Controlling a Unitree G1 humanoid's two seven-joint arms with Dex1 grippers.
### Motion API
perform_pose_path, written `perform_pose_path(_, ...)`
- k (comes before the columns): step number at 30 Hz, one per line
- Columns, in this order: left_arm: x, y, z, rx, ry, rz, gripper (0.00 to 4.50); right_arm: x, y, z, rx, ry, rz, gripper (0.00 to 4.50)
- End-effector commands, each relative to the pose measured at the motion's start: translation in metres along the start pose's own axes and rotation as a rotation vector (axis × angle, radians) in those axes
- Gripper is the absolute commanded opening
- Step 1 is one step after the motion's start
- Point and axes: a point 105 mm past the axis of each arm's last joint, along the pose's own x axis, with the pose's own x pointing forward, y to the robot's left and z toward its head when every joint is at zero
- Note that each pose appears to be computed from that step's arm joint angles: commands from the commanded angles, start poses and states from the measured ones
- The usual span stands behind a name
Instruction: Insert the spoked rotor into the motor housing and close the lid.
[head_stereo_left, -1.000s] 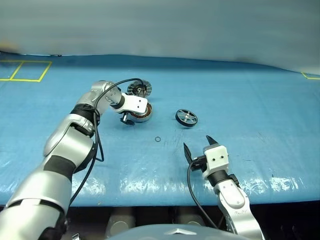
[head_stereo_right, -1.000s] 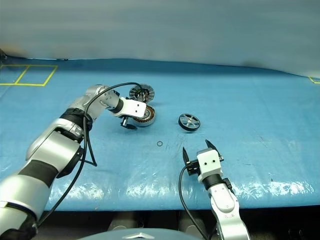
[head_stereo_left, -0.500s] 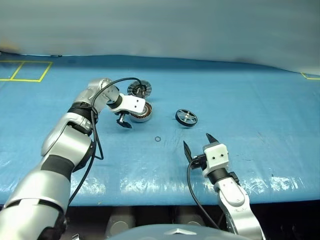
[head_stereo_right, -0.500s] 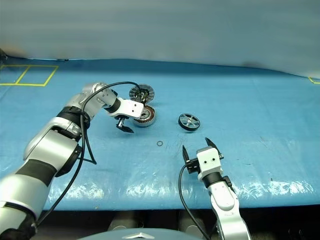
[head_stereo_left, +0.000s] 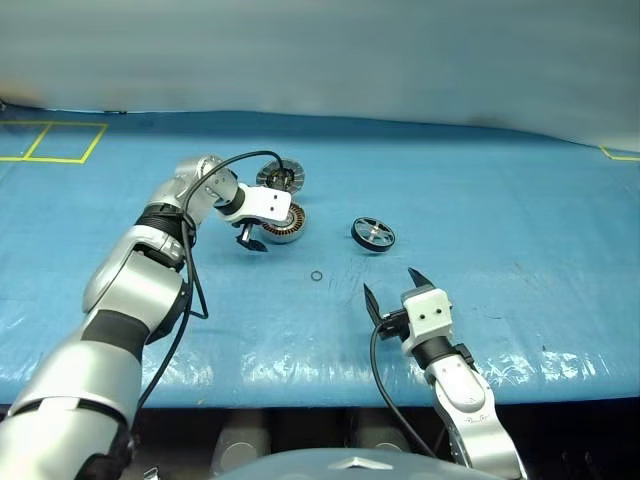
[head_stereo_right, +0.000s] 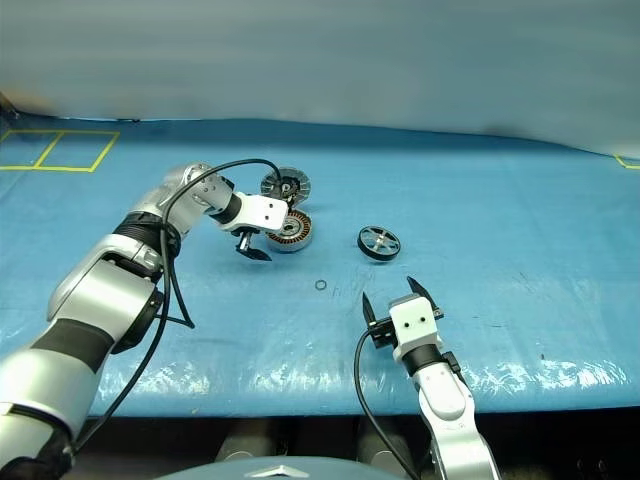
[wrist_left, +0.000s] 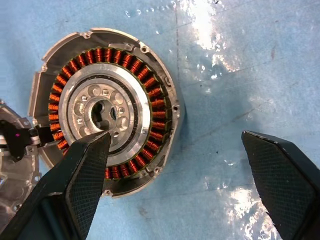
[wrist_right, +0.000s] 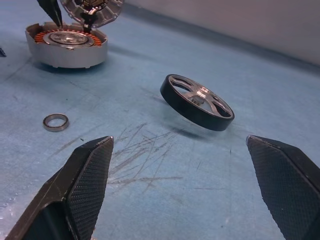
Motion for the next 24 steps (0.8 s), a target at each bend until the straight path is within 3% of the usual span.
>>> perform_pose_path(1,-0.008,0.014,0.013,0.018,-0.046,0.059,4.46,0.0,-0.002,0.01,-0.012,-0.046,-0.007,4.5)
perform_pose_path(16,0.016,-0.006,-0.005,-0.008,0.028,0.015,4.46,-0.006,-0.006,0.007,-0.017,-0.029,-0.034,4.5)
perform_pose_path(24,0.026,-0.007,-0.003,0.001,0.018,0.048,4.46,-0.006,-0.006,0.007,-0.019,-0.029,-0.04,4.5)
